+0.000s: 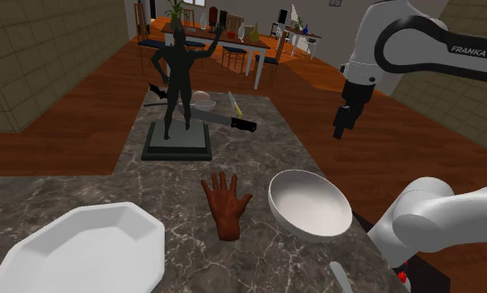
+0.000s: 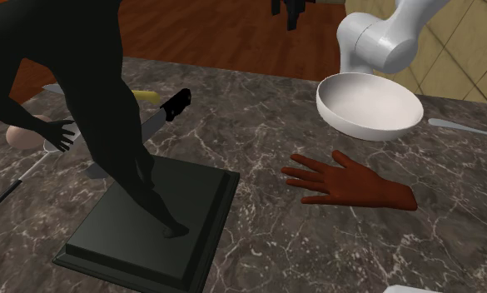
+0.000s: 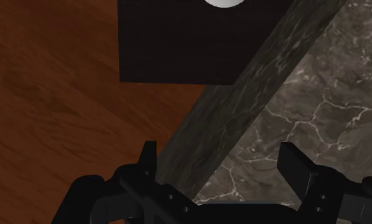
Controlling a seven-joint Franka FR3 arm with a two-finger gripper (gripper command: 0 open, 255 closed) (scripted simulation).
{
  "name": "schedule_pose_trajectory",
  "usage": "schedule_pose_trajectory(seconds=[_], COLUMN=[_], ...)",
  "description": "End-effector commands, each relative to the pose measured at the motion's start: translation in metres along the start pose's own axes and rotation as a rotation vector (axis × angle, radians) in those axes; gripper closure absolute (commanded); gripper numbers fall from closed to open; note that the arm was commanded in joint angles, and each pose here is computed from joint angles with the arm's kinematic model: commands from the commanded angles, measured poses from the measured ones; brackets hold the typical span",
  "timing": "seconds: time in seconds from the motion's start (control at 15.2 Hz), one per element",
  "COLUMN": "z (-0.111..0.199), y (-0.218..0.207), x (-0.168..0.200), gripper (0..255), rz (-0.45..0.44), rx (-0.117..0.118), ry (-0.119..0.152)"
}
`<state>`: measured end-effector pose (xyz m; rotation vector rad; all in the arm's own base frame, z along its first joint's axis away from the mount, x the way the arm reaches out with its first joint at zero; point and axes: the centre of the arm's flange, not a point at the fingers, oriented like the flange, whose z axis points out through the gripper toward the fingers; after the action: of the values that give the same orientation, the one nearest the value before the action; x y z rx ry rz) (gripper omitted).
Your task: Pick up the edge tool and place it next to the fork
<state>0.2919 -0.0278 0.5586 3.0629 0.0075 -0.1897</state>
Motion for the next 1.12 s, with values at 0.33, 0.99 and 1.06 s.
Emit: schedule_pose_trajectory(seconds=[0.33,0.99,1.06], z=[0.006,0.008,0.008], y=[-0.010,-0.051,-0.056], x=[0.057,0.165,0.175], gripper=[0,0,0], rz=[-0.125,-0.376,-0.401], rx=[0.014,0.043,0.046], ry=[0.050,0.151,0.161])
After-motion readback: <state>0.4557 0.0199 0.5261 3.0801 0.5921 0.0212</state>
